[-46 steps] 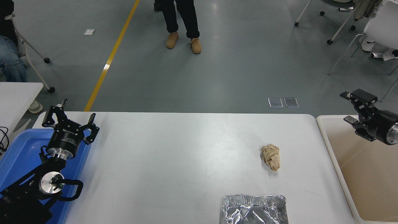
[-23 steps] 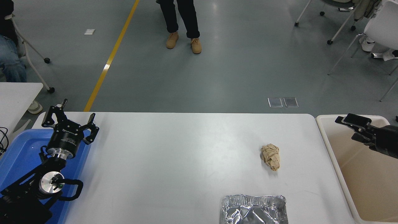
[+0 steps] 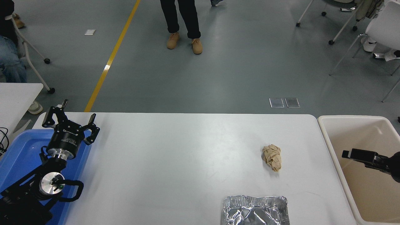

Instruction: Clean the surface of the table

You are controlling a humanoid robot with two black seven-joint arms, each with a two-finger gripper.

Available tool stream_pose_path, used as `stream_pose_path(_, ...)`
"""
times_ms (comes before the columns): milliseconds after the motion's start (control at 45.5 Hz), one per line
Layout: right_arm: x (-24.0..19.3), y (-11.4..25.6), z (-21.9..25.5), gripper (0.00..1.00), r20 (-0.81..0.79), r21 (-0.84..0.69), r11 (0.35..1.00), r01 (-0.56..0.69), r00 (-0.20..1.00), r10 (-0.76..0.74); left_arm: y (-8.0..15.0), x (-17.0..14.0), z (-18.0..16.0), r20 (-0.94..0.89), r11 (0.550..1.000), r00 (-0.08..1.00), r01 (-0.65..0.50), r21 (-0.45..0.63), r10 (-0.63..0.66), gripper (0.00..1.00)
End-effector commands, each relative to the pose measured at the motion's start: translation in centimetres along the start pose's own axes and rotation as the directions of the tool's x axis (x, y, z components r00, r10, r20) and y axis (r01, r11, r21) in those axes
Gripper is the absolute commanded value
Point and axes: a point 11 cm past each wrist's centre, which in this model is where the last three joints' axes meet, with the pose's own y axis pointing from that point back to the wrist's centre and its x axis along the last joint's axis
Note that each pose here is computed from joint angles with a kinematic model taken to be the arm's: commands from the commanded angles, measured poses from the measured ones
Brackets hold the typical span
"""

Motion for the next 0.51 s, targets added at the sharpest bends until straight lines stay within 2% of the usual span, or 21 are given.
stream_pose_path(0, -2.4, 1.4, -0.4, 0.98, -0.077, 0.014, 0.996, 0.085, 0.994, -0.084, 0.0, 0.0, 0.0, 0.0, 1.0, 1.0, 0.0, 0.0, 0.0, 0.99)
stream_pose_path(484, -6.3, 2.8, -1.0, 0.98, -0.054, 0.059, 0.981, 0.182, 0.982, -0.179, 0.0, 0.0, 0.0, 0.0, 1.0, 1.0, 0.0, -0.001, 0.0, 0.99)
